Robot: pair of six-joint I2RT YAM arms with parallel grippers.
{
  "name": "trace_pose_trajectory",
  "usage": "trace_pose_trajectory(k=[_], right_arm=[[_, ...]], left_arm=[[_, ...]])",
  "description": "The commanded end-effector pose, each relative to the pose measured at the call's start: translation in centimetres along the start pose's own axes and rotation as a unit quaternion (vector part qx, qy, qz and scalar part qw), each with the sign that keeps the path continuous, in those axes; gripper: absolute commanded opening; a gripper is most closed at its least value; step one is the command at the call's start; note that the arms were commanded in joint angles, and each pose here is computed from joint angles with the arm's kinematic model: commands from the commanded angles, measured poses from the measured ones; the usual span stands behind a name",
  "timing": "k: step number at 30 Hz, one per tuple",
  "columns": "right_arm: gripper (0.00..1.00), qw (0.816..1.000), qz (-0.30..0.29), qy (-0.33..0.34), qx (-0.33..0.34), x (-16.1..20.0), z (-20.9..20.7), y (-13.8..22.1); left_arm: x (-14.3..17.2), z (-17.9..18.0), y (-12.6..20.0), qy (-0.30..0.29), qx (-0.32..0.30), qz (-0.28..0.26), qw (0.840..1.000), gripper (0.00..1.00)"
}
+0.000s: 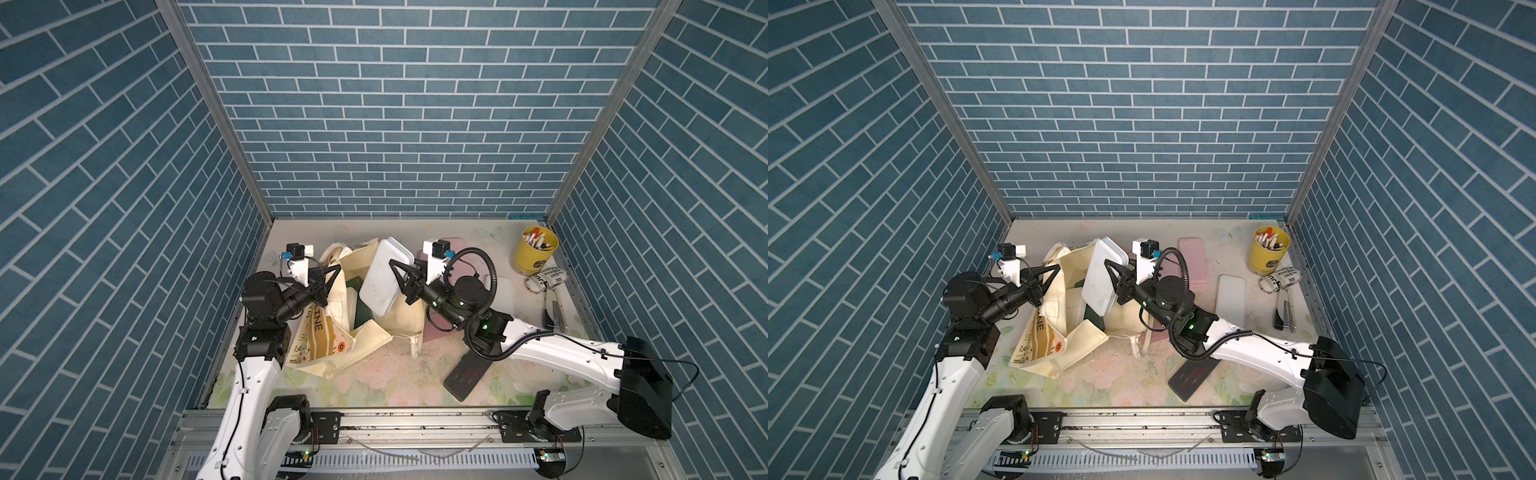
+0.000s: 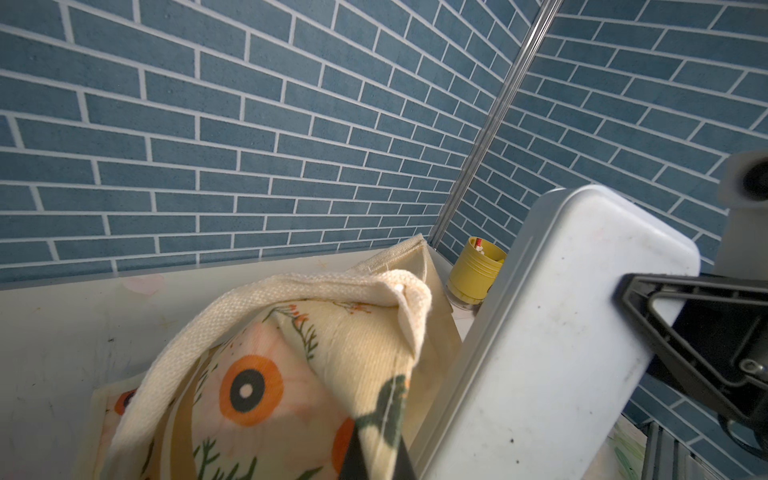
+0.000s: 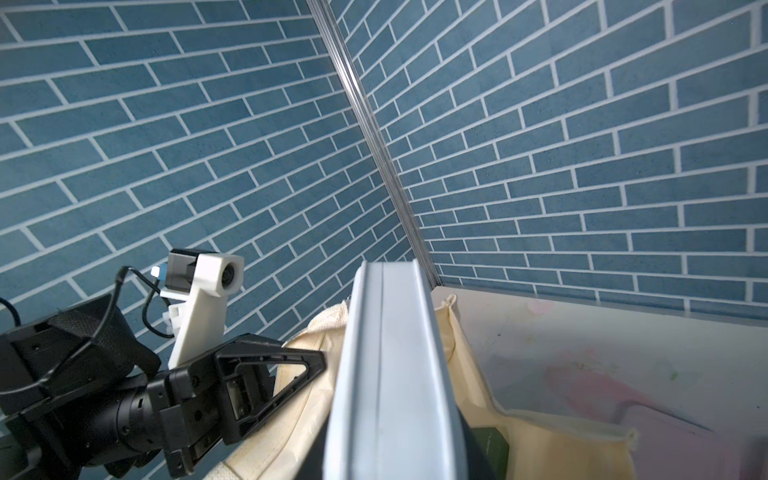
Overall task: Take out the pencil case from the canvas bag
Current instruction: Pick up the pencil case from the canvas bag, then place the pencil case at the center of the board.
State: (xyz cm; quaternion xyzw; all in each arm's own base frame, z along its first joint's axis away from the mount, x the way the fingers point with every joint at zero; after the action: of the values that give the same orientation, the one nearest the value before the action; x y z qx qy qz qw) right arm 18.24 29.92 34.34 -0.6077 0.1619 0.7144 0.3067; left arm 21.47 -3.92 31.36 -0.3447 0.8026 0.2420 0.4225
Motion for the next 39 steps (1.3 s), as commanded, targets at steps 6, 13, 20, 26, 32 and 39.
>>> trace_pose_trajectory(k=[6, 13, 20, 26, 32, 39], right_arm=[[0.00, 0.990, -0.096, -0.041, 0.091, -2.7, -3.1, 2.8], [0.00, 0.964, -0.139, -0.055, 0.221, -3.6, -6.4, 6.4], [0.00, 0.912, -0.139, -0.057, 0.381, -3.3, -9.4, 10.7], [0.00, 0.887, -0.073, -0.041, 0.455, -2.4, -11.4, 12.5], [0.00, 0.894, 0.028, -0.058, 0.443, 0.0, -12.4, 11.7], [0.00, 0.944, 0.119, -0.100, 0.291, 2.7, -11.2, 7.7]], left_arm=[[-0.7, 0.3, 0.1, 0.013, -0.021, -0.009, 1.000, 0.00], [-0.8, 0.7, 0.2, 0.026, -0.032, -0.014, 0.999, 0.00], [-1.8, 0.5, 0.4, 0.032, -0.047, -0.031, 0.998, 0.00], [-2.1, 1.4, 0.6, 0.068, -0.094, -0.062, 0.991, 0.00], [-2.8, 0.7, 1.1, 0.079, -0.075, -0.091, 0.990, 0.00], [-3.4, 0.1, 1.6, 0.072, -0.061, -0.106, 0.990, 0.00]])
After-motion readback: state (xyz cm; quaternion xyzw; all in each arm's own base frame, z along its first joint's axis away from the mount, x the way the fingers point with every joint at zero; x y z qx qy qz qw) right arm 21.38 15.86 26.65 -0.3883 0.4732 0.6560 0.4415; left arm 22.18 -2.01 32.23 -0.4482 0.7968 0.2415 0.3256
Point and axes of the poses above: each gripper's point midway between its finger pads, its own y axis back along the fingers, its own z axis along the line the jaws close on, x = y × z, the point moved 10 cm from there along y, back along the fingers, and after that the axes turned 12 degrees about y, right-handed, at the moved point
